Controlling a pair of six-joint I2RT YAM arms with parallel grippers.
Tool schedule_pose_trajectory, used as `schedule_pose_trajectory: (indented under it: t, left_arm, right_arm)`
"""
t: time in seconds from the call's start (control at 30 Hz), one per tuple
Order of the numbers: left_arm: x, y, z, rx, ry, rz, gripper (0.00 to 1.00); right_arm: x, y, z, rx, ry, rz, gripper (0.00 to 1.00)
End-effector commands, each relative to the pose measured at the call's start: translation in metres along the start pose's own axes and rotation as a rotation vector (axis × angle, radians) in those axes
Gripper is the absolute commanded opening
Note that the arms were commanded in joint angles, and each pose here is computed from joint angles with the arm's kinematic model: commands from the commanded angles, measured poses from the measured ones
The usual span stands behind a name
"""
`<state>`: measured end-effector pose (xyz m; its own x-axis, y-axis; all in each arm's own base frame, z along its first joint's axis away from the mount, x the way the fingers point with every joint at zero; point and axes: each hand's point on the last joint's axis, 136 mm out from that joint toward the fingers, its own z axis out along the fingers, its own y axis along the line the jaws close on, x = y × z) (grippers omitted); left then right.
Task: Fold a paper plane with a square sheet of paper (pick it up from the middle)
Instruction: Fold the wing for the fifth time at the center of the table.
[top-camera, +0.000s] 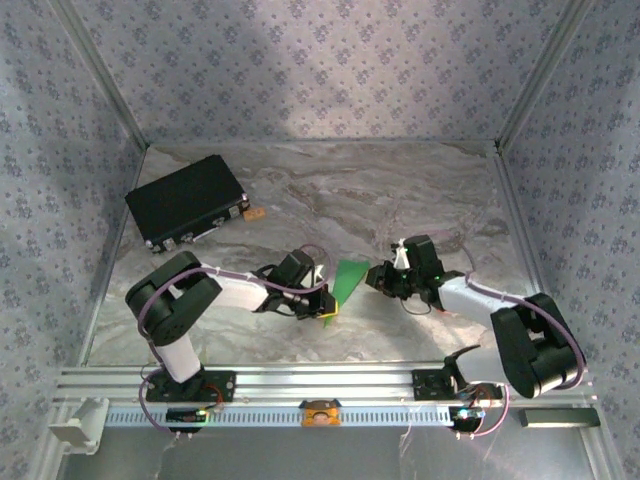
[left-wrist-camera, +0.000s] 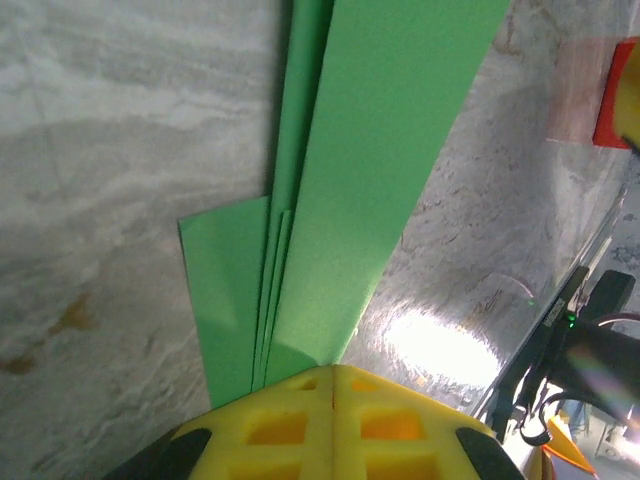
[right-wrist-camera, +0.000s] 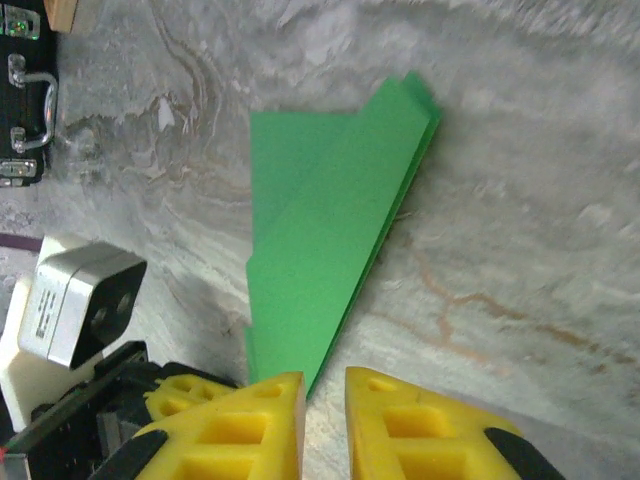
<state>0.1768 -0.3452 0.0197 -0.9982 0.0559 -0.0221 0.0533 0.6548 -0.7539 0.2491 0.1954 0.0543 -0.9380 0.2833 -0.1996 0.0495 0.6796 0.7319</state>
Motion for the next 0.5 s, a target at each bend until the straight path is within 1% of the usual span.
schedule_pose_trajectory:
  t: [0.0, 0.2, 0.4, 0.47]
  left_arm:
    - [-0.005, 0.007, 0.006, -0.033, -0.021, -0.047, 0.0]
    - [-0.009, 0.002, 0.008, -0.005, -0.048, -0.077, 0.0]
    - [-0.009, -0.011, 0.007, 0.015, -0.07, -0.063, 0.0]
    - [-0.01, -0.017, 0.004, 0.023, -0.081, -0.046, 0.04]
  right_arm:
    - [0.009, 0.0, 0.002, 0.016, 0.0, 0.008, 0.23]
    - [0.017, -0.005, 0.01, 0.048, 0.018, 0.007, 0.23]
    - [0.016, 0.003, 0.016, 0.036, 0.027, -0.001, 0.24]
    - [0.015, 0.005, 0.019, 0.037, 0.03, -0.004, 0.24]
